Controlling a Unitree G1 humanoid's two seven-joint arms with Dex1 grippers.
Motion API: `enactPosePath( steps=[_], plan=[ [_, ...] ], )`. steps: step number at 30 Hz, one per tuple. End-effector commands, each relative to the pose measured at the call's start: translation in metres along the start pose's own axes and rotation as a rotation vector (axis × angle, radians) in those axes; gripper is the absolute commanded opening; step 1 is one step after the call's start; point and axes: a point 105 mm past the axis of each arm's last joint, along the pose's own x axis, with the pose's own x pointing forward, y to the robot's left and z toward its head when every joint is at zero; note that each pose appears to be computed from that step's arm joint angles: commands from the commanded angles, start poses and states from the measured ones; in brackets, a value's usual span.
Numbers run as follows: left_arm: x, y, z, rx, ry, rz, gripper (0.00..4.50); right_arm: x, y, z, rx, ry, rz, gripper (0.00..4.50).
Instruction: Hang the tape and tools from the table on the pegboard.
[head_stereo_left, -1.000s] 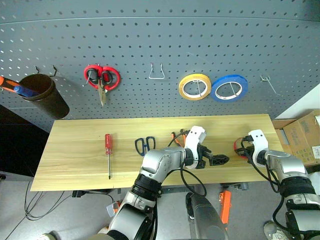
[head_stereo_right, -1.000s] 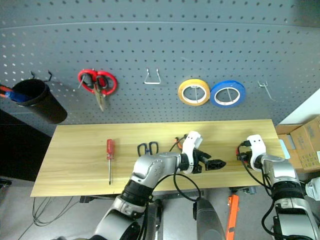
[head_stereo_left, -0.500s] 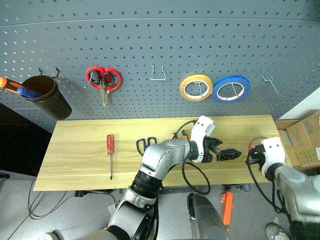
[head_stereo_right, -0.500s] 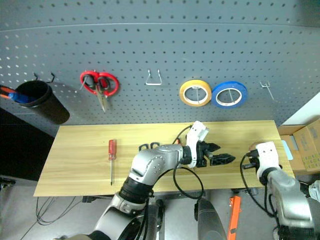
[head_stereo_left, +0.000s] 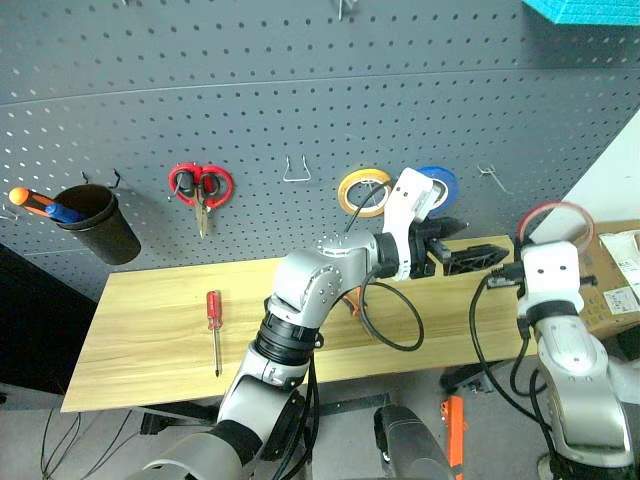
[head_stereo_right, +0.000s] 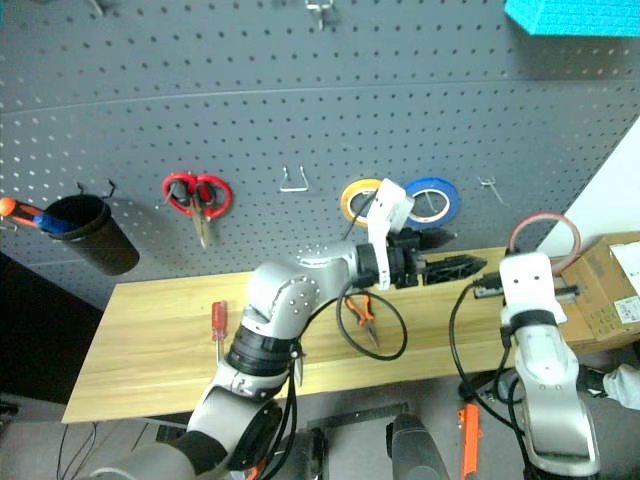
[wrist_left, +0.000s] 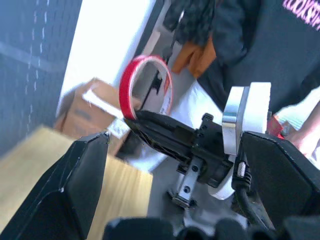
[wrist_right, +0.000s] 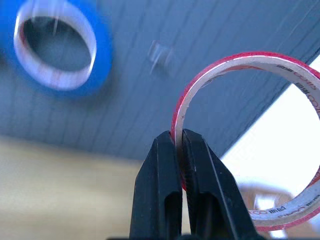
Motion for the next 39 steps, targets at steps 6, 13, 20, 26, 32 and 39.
enactPosePath(
  steps=[6,13,20,26,32,39],
  plan=[
    [0.001,0.011,0.031,0.057,-0.129,0.069,4.50,0.044,0.009,0.001,0.045,-0.099,0.039,0.03],
    [0.007,0.016,0.027,0.049,-0.143,0.088,4.50,0.069,0.027,-0.004,0.182,-0.113,0.180,0.03],
    [0.013,0.030,0.010,0.082,-0.129,0.169,4.50,0.071,0.046,-0.011,0.257,-0.112,0.284,0.03],
    [0.015,0.037,0.001,0.175,-0.101,0.224,4.50,0.076,0.053,-0.011,0.297,-0.118,0.344,0.03],
    [0.012,0.048,-0.002,0.234,-0.090,0.286,4.50,0.079,0.059,-0.009,0.336,-0.125,0.414,0.03],
    [0.014,0.058,-0.004,0.239,-0.085,0.320,4.50,0.089,0.060,-0.023,0.352,-0.065,0.429,0.03]
  ],
)
